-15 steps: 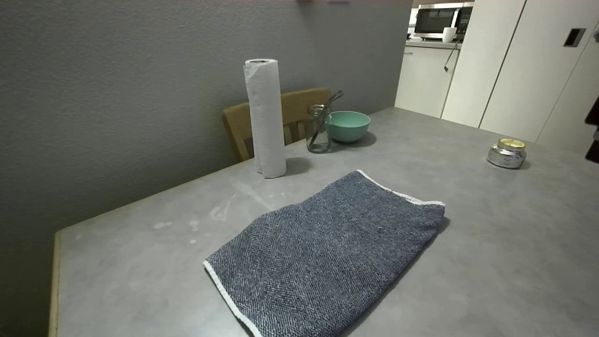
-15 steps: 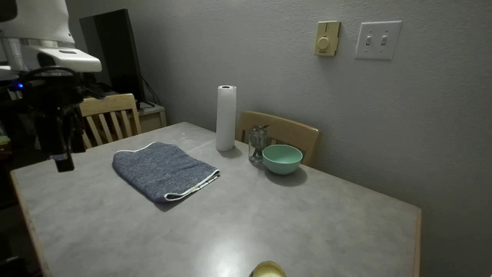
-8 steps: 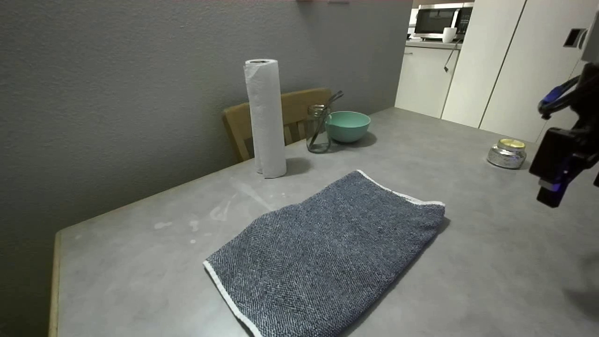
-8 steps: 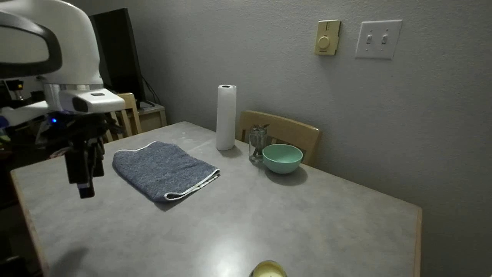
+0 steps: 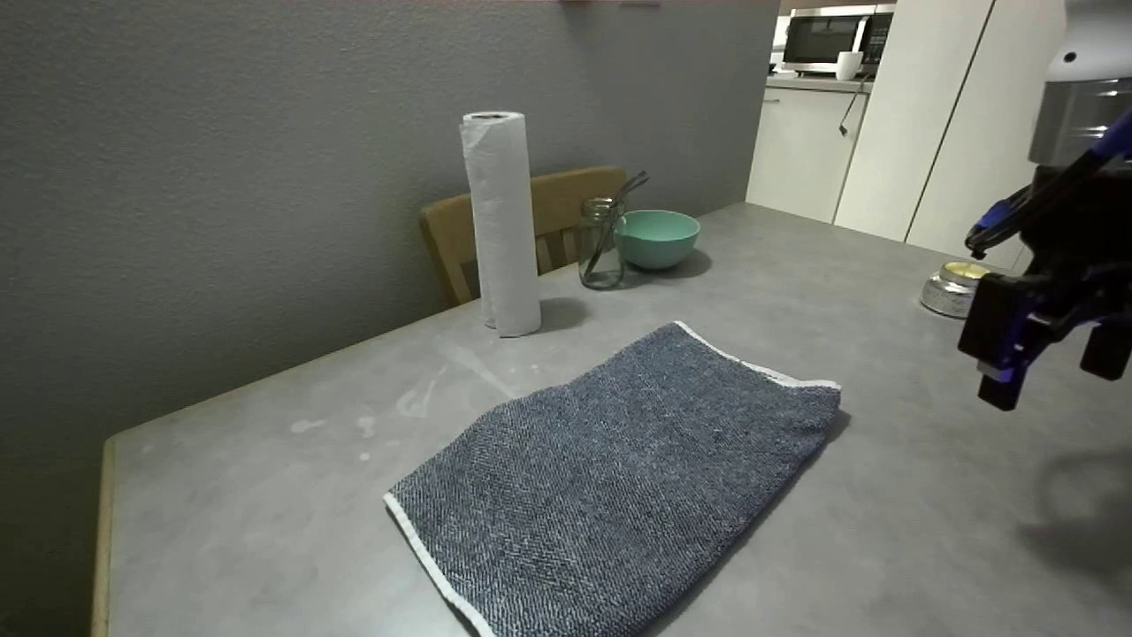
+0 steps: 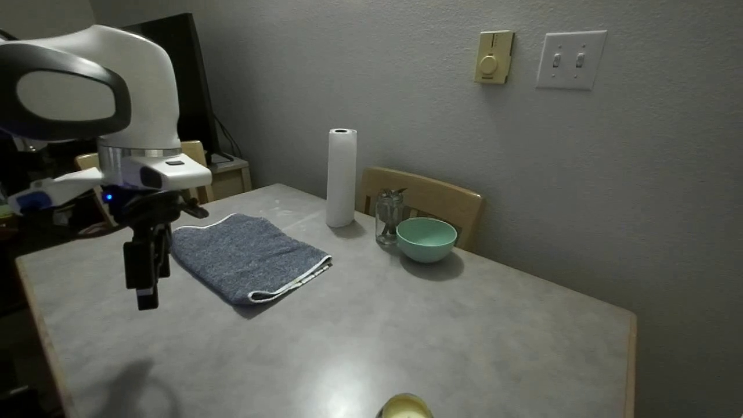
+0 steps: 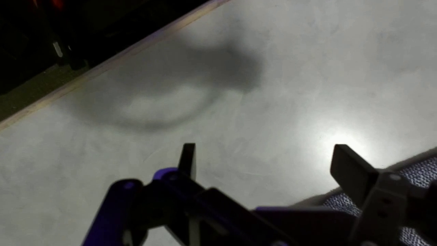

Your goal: Fold the cloth on the table

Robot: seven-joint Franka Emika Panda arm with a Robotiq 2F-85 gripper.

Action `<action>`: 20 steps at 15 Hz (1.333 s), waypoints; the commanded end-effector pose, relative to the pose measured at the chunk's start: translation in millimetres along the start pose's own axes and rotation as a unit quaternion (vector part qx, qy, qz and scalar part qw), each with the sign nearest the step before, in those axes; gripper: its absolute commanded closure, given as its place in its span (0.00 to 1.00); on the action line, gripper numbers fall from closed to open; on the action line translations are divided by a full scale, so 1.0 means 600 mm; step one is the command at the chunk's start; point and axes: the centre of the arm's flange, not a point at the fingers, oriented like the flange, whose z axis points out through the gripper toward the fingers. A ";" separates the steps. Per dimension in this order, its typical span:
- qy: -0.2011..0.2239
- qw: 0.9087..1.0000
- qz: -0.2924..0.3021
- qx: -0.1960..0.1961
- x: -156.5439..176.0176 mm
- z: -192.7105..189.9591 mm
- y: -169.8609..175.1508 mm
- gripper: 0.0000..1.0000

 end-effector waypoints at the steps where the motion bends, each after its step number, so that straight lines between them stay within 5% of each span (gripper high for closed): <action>1: 0.012 1.000 -0.003 0.015 0.009 0.004 -0.003 0.00; 9: 0.022 0.997 -0.015 0.072 0.111 -0.002 -0.008 0.00; 14: -0.002 0.993 -0.078 0.088 0.174 0.035 -0.067 0.00; 20: -0.002 0.993 -0.087 0.081 0.159 0.041 -0.073 0.00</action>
